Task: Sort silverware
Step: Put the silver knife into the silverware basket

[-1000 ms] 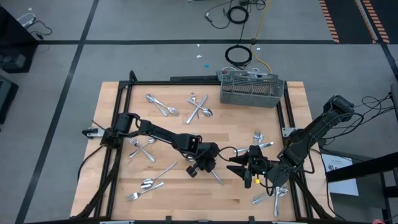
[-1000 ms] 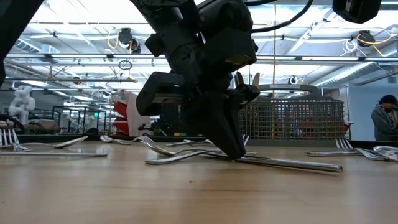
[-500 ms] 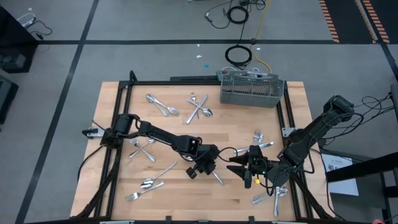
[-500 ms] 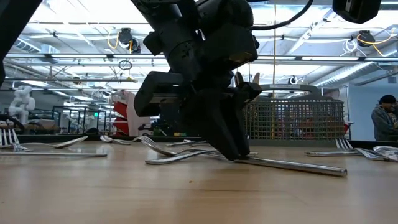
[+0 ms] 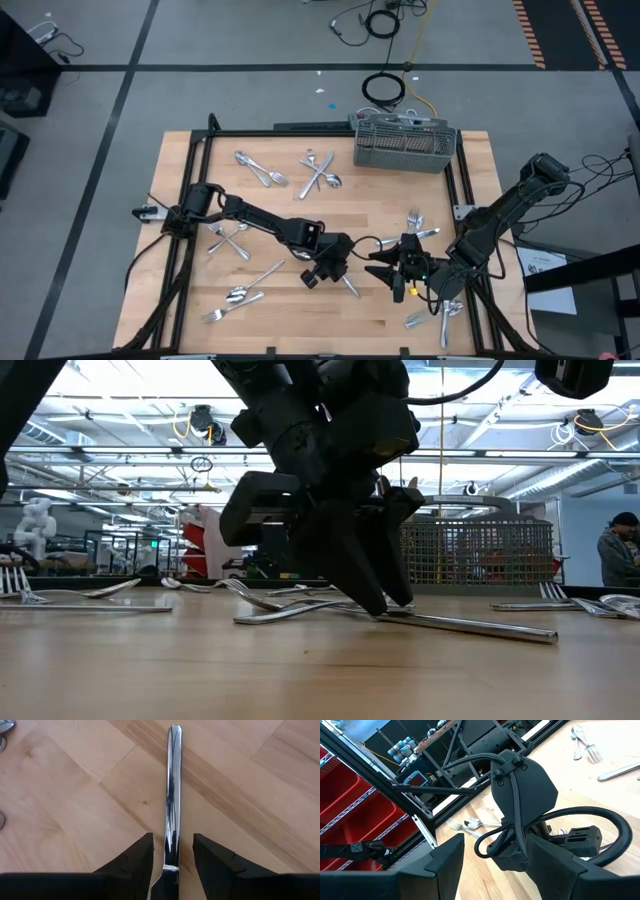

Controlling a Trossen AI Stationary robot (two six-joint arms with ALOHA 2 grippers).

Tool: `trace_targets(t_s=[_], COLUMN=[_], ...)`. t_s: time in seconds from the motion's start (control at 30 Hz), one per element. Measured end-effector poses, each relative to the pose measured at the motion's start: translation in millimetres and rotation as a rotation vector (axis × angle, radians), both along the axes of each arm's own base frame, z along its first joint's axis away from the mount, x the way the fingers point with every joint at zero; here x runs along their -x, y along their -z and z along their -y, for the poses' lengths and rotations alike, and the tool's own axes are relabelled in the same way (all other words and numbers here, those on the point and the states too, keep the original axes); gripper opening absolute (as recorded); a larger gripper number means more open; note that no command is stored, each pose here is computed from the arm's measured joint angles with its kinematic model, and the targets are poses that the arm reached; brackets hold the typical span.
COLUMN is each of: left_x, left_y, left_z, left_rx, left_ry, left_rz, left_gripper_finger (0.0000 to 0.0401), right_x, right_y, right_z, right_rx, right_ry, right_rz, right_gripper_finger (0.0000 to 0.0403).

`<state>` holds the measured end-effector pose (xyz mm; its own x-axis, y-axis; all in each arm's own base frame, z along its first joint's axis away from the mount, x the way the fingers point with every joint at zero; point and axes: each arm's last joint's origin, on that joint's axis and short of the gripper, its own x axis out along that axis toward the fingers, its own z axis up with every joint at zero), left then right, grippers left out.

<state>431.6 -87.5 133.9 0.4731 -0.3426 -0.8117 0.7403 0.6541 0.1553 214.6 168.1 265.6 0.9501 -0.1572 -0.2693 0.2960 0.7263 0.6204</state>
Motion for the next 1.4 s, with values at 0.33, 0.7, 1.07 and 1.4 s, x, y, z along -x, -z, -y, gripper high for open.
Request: trace_targets(t_s=[0.33, 0.7, 1.07, 1.4], left_x=[1.6, 2.8, 2.6, 2.9], left_y=[1.7, 3.0, 9.0, 21.7], left_z=[-0.5, -0.7, -3.3, -2.8], left_rx=[0.006, 0.012, -0.007, -0.005], left_ry=[-0.007, -0.023, -0.036, -0.033], left_rz=[-0.019, -0.041, -0.059, -0.104], left_gripper_finger=[0.0148, 0.0091, 0.0075, 0.0074], right_x=[0.0, -0.1, 0.0, 0.3], right_y=[0.0, 0.1, 0.0, -0.3], right_z=[0.1, 0.1, 0.0, -0.7], right_rx=[0.000, 0.000, -0.003, -0.006], right_ry=[0.000, 0.000, 0.000, -0.003], right_rz=[0.000, 0.000, 0.000, 0.003], right_gripper_finger=[0.0203, 0.0203, 0.0203, 0.0203])
